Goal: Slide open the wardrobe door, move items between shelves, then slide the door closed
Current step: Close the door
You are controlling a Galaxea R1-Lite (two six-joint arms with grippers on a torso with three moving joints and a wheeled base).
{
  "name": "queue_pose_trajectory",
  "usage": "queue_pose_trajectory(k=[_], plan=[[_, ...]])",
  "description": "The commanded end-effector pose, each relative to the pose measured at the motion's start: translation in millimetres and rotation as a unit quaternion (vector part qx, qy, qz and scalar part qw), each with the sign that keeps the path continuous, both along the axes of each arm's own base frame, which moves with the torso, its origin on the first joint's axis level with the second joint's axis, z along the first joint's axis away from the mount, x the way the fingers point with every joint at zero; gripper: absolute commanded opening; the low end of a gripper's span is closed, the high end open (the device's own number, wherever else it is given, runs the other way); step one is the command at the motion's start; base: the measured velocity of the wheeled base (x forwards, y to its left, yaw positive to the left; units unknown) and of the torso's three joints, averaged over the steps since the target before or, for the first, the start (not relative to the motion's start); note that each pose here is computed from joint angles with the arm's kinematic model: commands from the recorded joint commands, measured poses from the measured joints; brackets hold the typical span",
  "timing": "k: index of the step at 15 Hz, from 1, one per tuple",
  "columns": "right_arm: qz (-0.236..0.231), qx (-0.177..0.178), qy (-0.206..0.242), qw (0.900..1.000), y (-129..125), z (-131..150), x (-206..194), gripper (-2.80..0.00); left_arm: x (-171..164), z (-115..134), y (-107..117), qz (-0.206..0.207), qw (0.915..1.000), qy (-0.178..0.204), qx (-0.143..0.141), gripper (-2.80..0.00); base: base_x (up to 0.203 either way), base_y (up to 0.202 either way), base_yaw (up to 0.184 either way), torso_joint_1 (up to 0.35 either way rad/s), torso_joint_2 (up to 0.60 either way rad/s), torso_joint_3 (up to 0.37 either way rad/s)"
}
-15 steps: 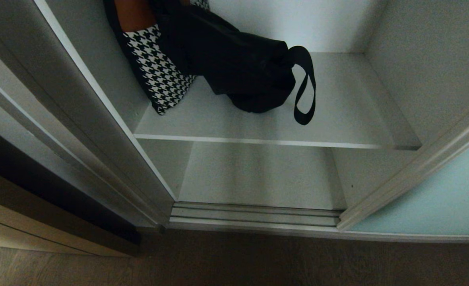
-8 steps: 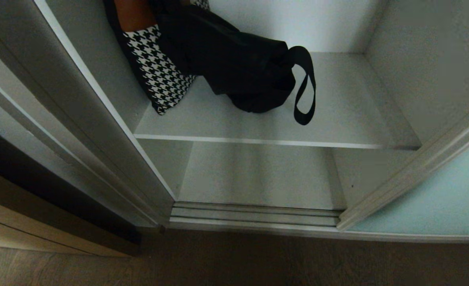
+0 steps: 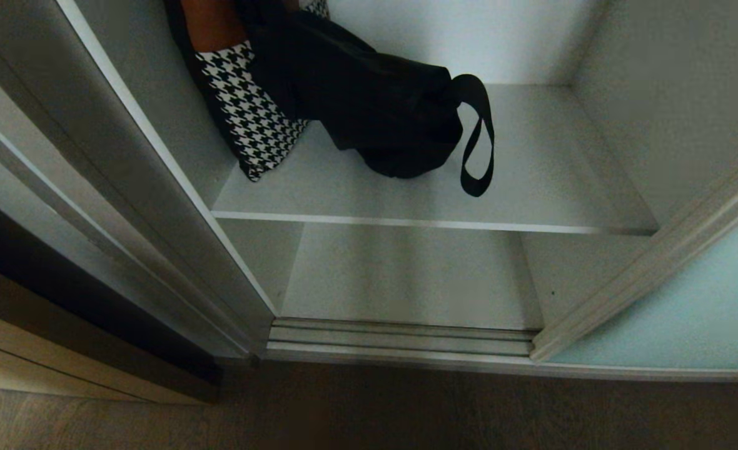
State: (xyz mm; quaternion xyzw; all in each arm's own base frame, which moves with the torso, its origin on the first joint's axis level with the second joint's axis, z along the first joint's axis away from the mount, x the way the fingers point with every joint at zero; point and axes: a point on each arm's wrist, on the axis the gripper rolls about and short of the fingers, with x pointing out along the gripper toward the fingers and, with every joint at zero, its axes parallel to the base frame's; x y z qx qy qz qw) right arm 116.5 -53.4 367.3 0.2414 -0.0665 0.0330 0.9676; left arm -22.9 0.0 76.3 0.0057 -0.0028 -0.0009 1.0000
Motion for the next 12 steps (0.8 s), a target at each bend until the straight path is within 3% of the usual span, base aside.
queue_pose_trajectory(k=[1,8,12], plan=[[0.005,0.002,0.004,1.0,-0.4,-2.7,2.4,-2.8,0.1,0.1,0.0,0.0,1.0,0.0,0.0,-2.8,0.0,0.0,0.0,0.0,0.0,0.0],[0.062,-0.004,-0.005,0.998,17.8,0.0,-2.7,-2.8,0.1,0.1,0.0,0.0,1.0,0.0,0.0,-2.8,0.0,0.0,0.0,0.0,0.0,0.0],[0.122,0.0,0.001,0.993,30.9,-2.4,4.0,-2.8,0.1,0.1,0.0,0.0,1.0,0.0,0.0,-2.8,0.0,0.0,0.0,0.0,0.0,0.0]])
